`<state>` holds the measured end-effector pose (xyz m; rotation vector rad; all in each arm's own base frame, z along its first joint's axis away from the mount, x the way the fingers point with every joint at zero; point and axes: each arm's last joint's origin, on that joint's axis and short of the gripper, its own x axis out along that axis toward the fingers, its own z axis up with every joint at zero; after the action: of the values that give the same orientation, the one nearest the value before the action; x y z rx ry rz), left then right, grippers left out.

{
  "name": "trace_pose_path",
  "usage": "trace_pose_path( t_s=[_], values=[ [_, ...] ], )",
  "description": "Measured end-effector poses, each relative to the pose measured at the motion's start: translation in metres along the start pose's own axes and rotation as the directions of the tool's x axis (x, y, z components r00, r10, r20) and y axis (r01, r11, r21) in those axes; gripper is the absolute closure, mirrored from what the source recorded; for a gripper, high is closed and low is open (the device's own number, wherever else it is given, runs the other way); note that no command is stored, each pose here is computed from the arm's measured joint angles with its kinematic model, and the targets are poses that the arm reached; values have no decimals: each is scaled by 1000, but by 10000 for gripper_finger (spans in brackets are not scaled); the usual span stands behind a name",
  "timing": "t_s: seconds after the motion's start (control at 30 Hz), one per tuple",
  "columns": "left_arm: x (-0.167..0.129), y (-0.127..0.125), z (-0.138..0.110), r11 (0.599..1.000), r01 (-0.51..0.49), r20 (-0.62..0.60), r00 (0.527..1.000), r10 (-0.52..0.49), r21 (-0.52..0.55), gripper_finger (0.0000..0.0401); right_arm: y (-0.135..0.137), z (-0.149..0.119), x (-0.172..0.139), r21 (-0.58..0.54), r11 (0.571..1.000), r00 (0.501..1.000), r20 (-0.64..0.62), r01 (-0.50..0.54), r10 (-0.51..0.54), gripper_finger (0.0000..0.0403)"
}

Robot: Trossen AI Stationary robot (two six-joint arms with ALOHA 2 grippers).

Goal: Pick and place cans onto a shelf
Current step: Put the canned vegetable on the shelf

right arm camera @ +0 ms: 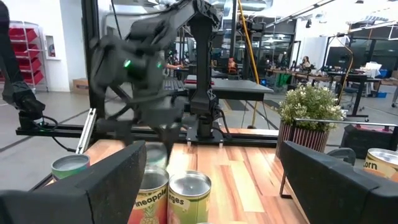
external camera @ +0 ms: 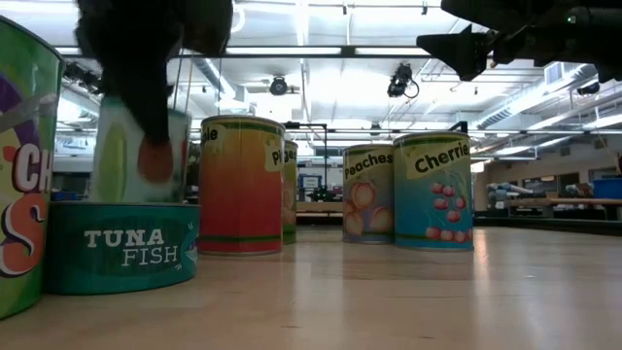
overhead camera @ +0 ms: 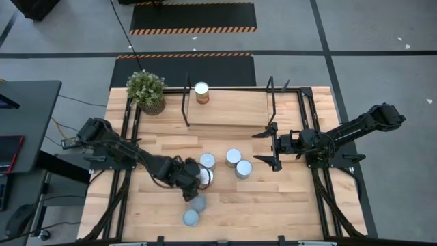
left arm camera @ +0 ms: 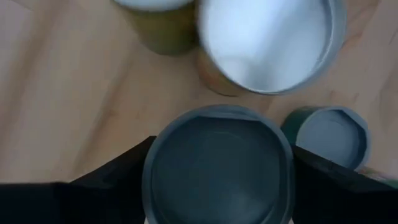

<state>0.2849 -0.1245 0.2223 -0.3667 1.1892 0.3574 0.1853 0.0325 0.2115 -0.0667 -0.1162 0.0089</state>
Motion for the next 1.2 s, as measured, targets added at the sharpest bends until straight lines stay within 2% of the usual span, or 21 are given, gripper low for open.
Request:
trace_pose_path(
  t_s=[0.1, 0.27, 0.5, 0.8, 0.9, 1.03, 1.2],
  values=[
    [-22, 15, 16, 999, -34, -10, 999, 35, 42, 105, 0, 1, 0, -3, 1000, 1000, 5, 0, 0, 27],
    [-45, 49, 53, 981, -172, 20, 985, 171, 93, 101, 0, 0, 0, 2, 1000, 1000, 5, 0, 0, 27],
    [-56, 94, 107, 969, -180, 143, 977, 156, 172, 100, 0, 0, 0, -14, 1000, 1000, 5, 1, 0, 27],
    [-40, 154, 152, 974, -146, 260, 961, 97, 175, 99, 0, 0, 0, -17, 1000, 1000, 5, 1, 0, 27],
    [-30, 165, 165, 983, -109, 295, 953, 60, 150, 99, 0, 0, 0, -17, 1000, 1000, 5, 0, 0, 27],
    [-14, 159, 182, 988, -33, 310, 951, -16, 153, 99, 0, 0, 0, -17, 1000, 1000, 5, 1, 0, 27],
    [-11, 162, 206, 982, -53, 245, 969, 6, 182, 99, 0, 0, 1, -17, 1000, 1000, 6, 1, -1, 27]
  ],
)
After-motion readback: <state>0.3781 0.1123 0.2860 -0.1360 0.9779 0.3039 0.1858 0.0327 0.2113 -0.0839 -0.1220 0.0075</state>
